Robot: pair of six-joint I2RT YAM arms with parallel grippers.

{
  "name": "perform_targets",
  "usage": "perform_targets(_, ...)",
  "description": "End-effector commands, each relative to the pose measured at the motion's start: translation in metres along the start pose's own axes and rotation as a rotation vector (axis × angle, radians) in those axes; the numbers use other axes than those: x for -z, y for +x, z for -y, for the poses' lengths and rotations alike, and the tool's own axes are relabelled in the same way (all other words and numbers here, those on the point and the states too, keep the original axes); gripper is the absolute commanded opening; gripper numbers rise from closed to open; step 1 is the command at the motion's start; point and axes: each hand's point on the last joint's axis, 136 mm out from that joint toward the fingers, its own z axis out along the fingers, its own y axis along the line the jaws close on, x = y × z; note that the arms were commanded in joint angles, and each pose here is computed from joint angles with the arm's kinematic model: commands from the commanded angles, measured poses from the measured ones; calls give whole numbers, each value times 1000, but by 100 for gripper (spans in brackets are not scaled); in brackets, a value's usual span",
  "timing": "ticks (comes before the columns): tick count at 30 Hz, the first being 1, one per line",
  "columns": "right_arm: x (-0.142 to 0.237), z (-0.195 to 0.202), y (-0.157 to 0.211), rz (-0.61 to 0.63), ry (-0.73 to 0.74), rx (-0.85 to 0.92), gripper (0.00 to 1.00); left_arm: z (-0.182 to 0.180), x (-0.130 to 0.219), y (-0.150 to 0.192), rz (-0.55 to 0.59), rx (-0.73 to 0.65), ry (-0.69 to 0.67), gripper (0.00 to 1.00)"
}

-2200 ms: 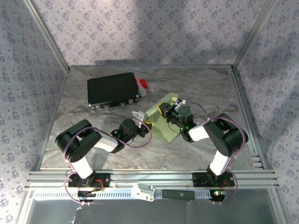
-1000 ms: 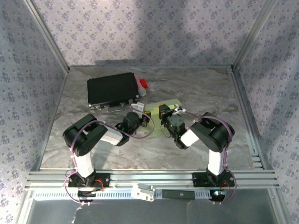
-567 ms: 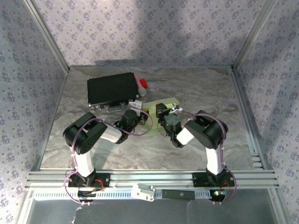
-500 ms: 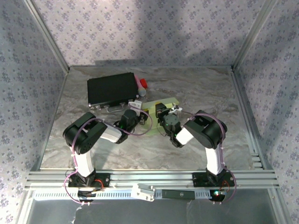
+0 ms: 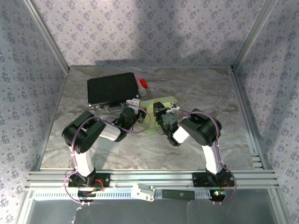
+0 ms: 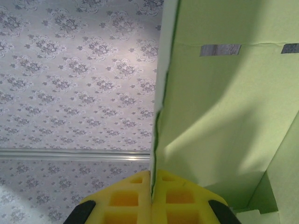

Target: Fold the paper box

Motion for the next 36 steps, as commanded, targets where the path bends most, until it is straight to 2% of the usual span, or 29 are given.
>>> perform_targets(1,9,53,20,-80,152,78,0,23,-7,-36,102,31,88,41)
perform_targets(9,5,50,20,-74,144,49,0,16,-14,-28,84,33,49,40)
perform_targets(14,4,47,20,-77,138,31,0,11,-18,-23,87,44,24,31)
perform_targets(18,4,47,22,-81,139,17,0,11,-24,-19,82,48,18,1)
perform_targets(19,4,48,22,-80,140,12,0,13,-25,-19,83,51,22,0)
perform_targets(27,3,51,20,-79,147,-17,0,15,-30,-15,84,47,33,0)
perform_targets(33,2,53,22,-80,150,-35,0,19,-34,-13,64,38,45,20)
perform_targets(36,2,54,22,-77,152,-51,0,19,-38,-8,46,35,46,22)
